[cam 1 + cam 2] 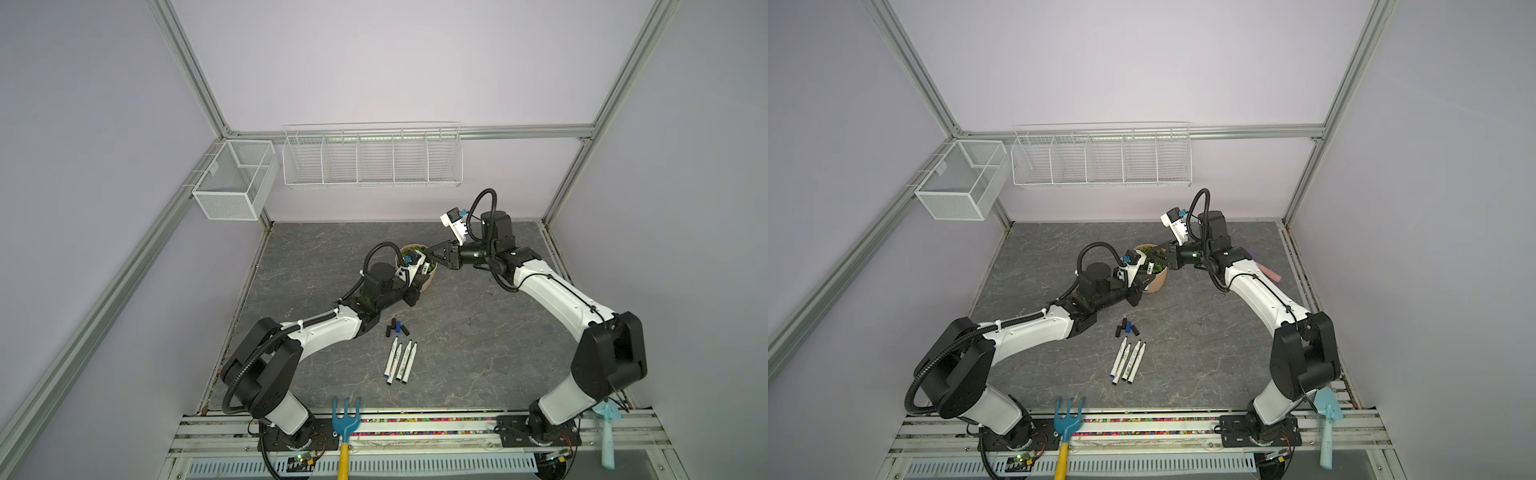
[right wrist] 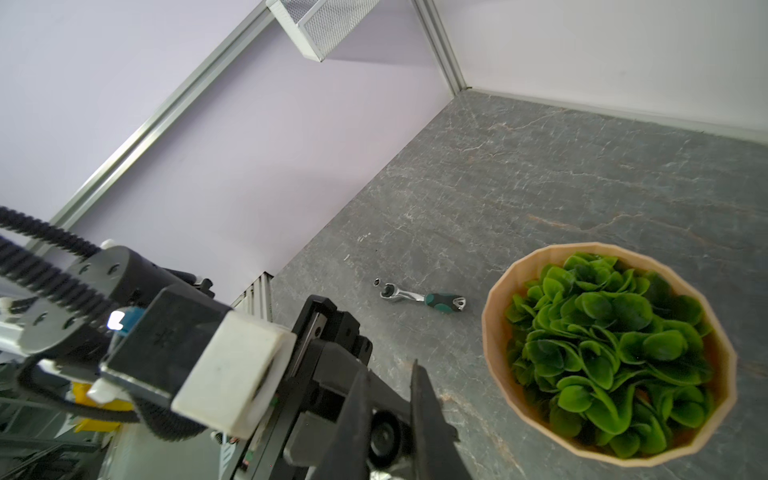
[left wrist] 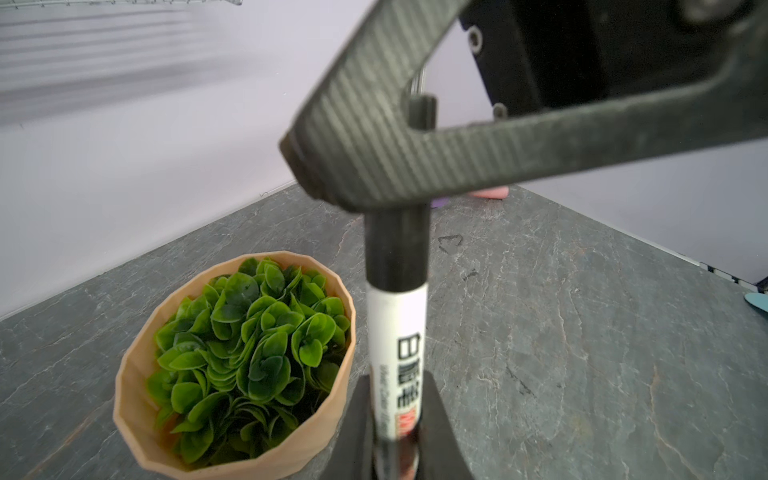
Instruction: Insert the pens into the pen caps
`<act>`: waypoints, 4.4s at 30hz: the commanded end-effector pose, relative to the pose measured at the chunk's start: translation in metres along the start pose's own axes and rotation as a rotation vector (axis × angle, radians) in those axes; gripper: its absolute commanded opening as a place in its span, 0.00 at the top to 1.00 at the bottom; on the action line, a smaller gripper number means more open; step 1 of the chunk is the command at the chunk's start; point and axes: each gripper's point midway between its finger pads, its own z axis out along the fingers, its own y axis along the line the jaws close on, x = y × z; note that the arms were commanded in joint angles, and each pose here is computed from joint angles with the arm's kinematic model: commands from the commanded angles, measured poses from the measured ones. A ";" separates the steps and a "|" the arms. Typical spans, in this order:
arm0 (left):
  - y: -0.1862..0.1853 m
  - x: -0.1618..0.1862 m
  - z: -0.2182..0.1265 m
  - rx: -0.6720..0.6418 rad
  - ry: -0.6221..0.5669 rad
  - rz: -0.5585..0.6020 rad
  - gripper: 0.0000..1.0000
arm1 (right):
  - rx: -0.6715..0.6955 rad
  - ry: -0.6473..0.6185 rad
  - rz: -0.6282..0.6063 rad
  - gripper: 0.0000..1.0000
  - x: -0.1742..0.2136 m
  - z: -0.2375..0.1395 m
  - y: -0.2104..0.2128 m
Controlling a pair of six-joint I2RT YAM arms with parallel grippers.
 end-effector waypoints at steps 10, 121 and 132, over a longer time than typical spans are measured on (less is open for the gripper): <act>0.002 -0.282 -0.127 -0.146 -0.936 0.256 1.00 | -0.120 0.459 0.533 0.93 0.152 0.016 0.021; 0.126 0.128 -0.017 -0.559 0.270 -0.492 1.00 | 0.373 -0.192 0.288 0.37 0.012 -0.091 -0.034; 0.120 0.160 0.015 -0.498 0.496 -0.472 0.96 | 0.395 -0.185 0.277 0.37 0.016 -0.093 -0.036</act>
